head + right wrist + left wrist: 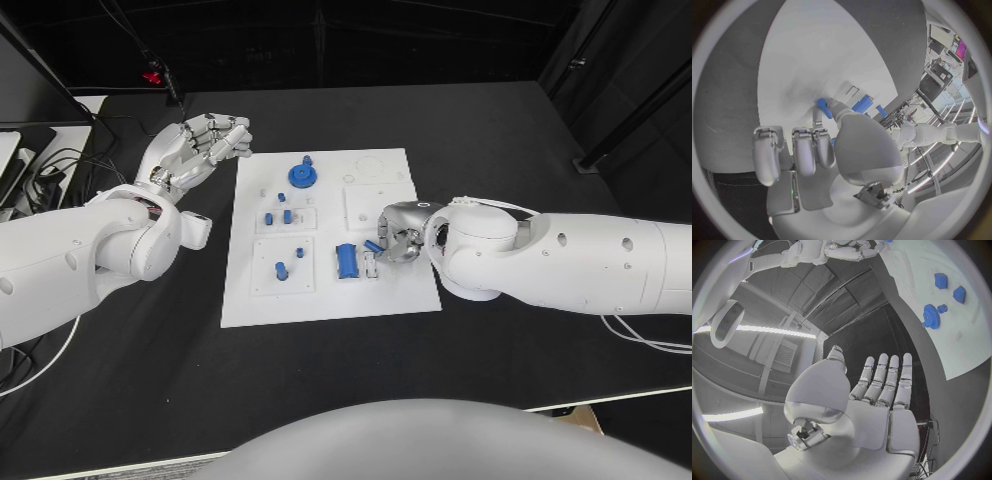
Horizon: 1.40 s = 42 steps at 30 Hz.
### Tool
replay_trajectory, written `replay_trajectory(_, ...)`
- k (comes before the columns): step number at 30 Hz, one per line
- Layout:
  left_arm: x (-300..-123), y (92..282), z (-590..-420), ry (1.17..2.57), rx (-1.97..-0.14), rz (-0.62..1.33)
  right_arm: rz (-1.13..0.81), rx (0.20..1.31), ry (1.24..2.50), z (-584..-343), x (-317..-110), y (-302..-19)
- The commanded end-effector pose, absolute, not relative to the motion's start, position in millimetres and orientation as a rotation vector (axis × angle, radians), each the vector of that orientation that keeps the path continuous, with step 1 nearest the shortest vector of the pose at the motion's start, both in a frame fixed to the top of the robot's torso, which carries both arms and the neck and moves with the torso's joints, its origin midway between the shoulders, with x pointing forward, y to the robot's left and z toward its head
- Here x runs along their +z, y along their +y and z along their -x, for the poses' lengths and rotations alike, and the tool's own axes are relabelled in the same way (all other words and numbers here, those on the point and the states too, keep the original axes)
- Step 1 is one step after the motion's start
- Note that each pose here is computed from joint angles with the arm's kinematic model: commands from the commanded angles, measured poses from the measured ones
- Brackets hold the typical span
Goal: Assemble the parts on the task board
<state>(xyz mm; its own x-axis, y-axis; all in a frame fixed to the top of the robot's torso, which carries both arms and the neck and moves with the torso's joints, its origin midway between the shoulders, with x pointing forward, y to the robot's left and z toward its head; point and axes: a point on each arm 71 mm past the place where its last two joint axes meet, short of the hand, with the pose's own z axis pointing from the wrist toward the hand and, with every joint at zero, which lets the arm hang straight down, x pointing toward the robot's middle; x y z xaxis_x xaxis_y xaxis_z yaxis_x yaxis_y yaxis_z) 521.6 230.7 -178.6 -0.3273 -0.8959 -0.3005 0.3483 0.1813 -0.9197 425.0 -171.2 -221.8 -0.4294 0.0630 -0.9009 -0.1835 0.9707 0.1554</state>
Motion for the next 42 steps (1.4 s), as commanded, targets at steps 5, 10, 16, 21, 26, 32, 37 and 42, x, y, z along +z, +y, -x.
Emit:
replay_trajectory(5, -177.3, 229.4, -521.5, 1.338, -1.428, 0.582, 0.153, 0.198, 2.088, -420, -235, -173)
replay_trajectory(10, -177.3, 229.6, -521.5, 1.338, -1.428, 0.582, 0.148, 0.213, 2.076, -420, -234, -173)
replay_trajectory(16, -177.3, 229.7, -521.4, 1.338, -1.428, 0.582, 0.128, 0.244, 2.048, -420, -232, -175)
replay_trajectory(21, -177.3, 230.4, -521.5, 1.338, -1.427, 0.583, 0.103, 0.269, 2.022, -419, -229, -178)
replay_trajectory(26, -177.4, 230.8, -521.5, 1.338, -1.426, 0.583, 0.075, 0.286, 2.003, -418, -227, -182)
replay_trajectory(32, -177.5, 230.8, -521.5, 1.338, -1.426, 0.583, 0.040, 0.303, 1.990, -419, -226, -187)
replay_trajectory(37, -177.5, 231.3, -521.6, 1.338, -1.425, 0.584, 0.023, 0.317, 1.984, -419, -226, -187)
replay_trajectory(42, -177.5, 231.3, -521.5, 1.338, -1.425, 0.584, 0.012, 0.330, 1.972, -419, -225, -188)
